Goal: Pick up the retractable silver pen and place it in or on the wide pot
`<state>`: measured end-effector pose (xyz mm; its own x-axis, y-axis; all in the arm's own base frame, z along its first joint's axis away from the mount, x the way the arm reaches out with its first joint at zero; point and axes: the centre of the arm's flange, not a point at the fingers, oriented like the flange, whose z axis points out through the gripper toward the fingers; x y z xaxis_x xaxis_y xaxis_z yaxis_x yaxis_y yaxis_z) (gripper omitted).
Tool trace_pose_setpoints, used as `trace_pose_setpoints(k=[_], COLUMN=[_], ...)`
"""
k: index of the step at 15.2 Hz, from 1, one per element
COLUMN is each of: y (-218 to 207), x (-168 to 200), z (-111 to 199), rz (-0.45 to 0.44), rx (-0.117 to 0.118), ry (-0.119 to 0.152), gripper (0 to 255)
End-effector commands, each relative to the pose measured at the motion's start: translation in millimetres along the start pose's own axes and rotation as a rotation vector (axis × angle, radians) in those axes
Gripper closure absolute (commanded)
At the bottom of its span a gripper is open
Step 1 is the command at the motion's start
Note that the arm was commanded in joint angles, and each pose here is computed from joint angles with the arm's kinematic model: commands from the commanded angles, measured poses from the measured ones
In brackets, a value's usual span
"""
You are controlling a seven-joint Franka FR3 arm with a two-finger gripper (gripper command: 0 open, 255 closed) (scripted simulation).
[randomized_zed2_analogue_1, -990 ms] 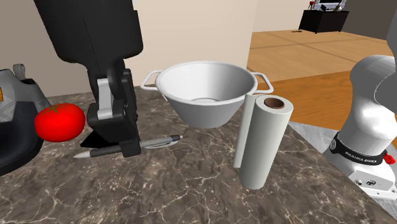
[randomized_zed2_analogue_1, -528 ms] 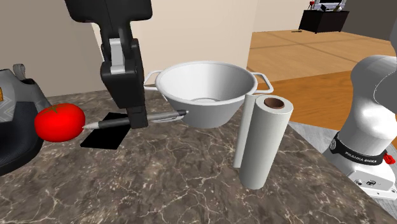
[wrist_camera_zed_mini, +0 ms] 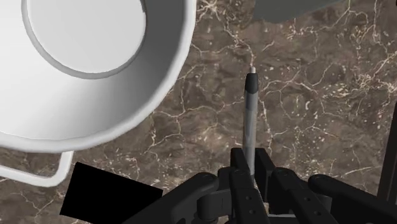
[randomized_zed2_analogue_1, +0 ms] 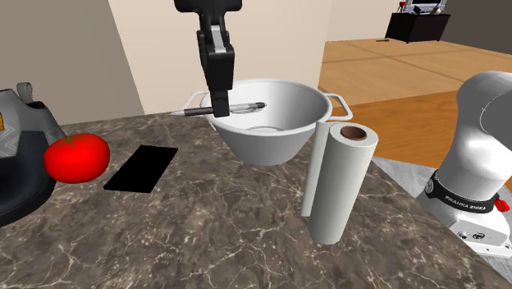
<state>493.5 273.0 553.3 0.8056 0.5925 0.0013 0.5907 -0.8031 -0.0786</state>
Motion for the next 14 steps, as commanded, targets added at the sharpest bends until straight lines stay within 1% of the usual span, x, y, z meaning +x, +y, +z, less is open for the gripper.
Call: trace_pose_setpoints(k=[1, 14], y=[22.4, 165.5], x=[-14.3, -107.8], z=[-3.0, -18.9], rz=[-0.002, -0.002], rx=[0.001, 0.001], ry=[0.0, 0.0], gripper=[255, 255])
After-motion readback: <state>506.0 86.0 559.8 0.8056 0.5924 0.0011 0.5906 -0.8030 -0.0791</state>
